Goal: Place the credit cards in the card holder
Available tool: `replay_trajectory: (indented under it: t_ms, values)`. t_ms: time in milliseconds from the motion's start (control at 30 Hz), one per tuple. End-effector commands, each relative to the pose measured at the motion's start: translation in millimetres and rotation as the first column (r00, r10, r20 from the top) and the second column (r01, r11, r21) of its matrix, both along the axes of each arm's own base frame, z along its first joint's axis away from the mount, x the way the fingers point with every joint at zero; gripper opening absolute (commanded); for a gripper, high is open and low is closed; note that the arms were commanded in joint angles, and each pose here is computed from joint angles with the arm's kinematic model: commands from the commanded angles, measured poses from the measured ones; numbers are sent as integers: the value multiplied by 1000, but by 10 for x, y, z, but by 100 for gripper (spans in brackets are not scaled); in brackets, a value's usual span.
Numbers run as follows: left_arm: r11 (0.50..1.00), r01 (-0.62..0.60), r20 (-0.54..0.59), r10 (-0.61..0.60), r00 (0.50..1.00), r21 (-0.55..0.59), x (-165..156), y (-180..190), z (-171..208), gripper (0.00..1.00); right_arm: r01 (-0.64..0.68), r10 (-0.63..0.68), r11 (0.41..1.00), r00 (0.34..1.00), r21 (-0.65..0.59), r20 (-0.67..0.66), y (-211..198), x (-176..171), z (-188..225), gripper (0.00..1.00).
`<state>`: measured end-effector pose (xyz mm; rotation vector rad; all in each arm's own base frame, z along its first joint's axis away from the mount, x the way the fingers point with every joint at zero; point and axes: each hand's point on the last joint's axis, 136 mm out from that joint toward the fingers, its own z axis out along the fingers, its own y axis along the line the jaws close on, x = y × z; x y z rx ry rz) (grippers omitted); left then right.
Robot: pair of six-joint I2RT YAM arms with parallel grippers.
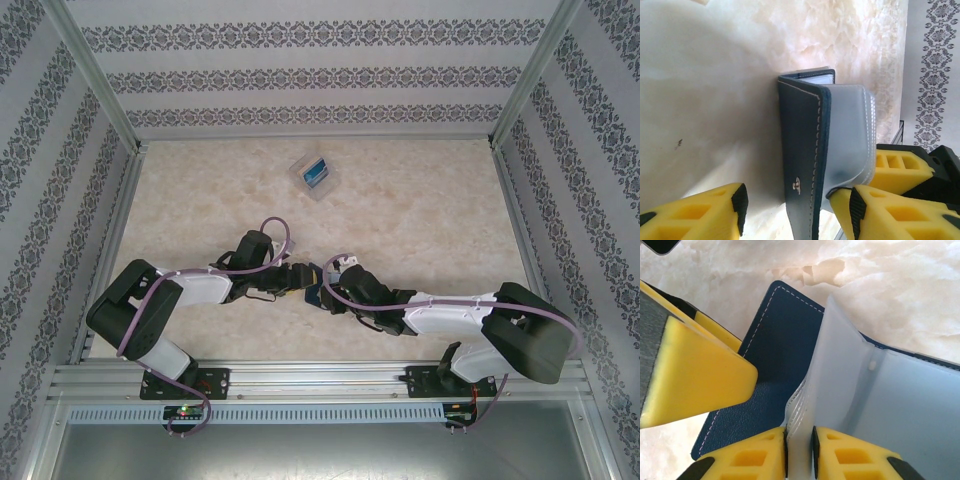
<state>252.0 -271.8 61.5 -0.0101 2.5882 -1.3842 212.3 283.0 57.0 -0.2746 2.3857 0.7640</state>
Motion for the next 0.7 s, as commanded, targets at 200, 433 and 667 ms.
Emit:
replay_trajectory:
  t_ms: [200, 433, 667]
  values:
    - [998, 38, 56, -35, 998, -45, 103, -100, 134, 58, -116, 114, 988, 993, 100, 33, 223, -99, 133, 26]
    - [998, 41, 54, -39, 998, -37, 90, -94, 104, 53, -109, 108, 990, 994, 85, 22, 222, -86, 80, 33]
    - [998, 47, 50, -45, 998, -33, 100, -100, 88, 53, -71, 71, 996, 997, 52, 15, 140, -61, 17, 30]
